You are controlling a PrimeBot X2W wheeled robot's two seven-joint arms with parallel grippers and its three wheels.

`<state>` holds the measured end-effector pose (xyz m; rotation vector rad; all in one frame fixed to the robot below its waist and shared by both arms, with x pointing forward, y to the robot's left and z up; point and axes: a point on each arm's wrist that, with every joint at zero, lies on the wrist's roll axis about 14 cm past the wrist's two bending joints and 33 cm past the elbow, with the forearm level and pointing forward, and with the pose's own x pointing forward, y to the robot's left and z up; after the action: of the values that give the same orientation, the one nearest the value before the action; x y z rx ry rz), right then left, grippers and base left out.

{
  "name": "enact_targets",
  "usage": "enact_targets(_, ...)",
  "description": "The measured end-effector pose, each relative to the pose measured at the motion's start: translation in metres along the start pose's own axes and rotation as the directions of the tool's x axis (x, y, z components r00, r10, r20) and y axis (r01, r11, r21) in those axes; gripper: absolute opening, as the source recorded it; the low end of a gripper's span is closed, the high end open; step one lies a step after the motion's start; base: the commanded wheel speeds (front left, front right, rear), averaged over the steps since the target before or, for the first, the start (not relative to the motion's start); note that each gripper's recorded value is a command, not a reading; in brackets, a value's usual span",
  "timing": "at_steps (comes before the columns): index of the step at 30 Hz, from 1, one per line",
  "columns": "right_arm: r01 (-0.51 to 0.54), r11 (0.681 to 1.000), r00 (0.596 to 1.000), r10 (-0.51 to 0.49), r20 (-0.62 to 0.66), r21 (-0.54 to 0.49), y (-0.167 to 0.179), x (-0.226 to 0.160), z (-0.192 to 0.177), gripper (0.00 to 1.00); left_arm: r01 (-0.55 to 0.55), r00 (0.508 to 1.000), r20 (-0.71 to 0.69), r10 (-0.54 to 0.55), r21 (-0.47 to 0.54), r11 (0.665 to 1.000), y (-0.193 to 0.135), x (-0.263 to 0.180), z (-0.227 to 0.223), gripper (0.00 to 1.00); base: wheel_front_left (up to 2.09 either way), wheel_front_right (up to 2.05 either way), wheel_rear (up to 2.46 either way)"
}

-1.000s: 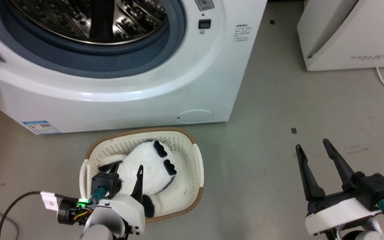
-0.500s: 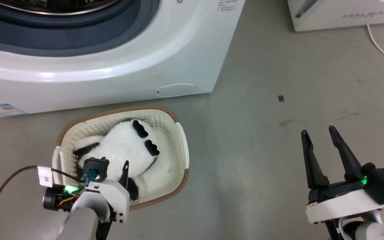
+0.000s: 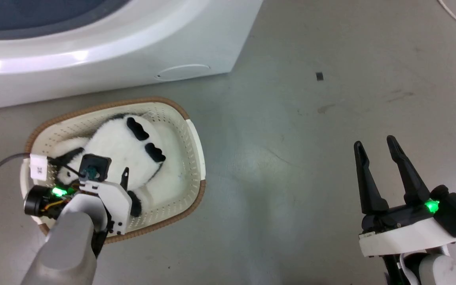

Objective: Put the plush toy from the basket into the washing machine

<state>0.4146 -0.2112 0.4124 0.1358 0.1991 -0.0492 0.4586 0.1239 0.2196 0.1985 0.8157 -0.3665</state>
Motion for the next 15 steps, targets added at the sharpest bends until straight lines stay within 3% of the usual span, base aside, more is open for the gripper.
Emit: enact_targets(15, 0.048, 0.998, 0.996, -0.046, -0.07, 0.028, -0.015, 0.009, -0.033, 1.0, 0.086, 0.977, -0.208, -0.053, 0.151, 0.985, 0.004, 0.065, -0.037, 1.0, 0.0, 0.0, 0.0)
